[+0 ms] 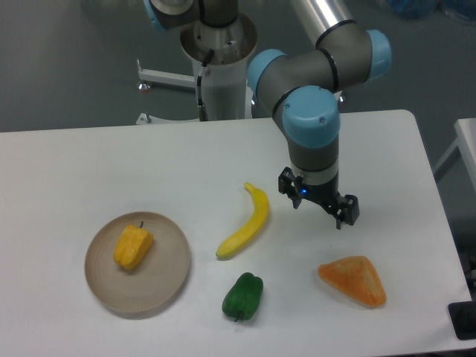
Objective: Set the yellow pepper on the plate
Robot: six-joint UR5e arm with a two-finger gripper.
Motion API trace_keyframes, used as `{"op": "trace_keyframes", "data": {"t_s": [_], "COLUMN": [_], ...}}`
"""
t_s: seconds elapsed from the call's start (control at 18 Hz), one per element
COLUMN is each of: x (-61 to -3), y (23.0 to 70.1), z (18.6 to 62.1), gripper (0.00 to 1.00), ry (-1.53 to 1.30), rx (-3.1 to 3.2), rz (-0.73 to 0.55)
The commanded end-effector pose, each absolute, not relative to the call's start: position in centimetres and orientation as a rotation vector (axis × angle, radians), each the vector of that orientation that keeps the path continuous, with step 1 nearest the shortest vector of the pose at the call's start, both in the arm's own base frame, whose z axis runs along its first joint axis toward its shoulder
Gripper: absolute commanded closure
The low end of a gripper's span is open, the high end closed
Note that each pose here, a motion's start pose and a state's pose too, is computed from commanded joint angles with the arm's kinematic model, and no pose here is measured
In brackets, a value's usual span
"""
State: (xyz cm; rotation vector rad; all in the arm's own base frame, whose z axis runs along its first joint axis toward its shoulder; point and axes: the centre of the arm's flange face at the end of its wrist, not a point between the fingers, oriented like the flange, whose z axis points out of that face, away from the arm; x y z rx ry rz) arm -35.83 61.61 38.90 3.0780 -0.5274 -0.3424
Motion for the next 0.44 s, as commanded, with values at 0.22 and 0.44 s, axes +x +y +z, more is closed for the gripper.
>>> {"op": "trace_keyframes", "data": {"t_s": [0.22,0.44], "x": [-36.74,-36.88], "y": [61.22,61.37], "z": [38.86,38.86], "gripper": [0.01,0.01], "ry": [-0.509,-0.509], "rx": [3.082,3.083], "rz": [-0.343,-0.347]}}
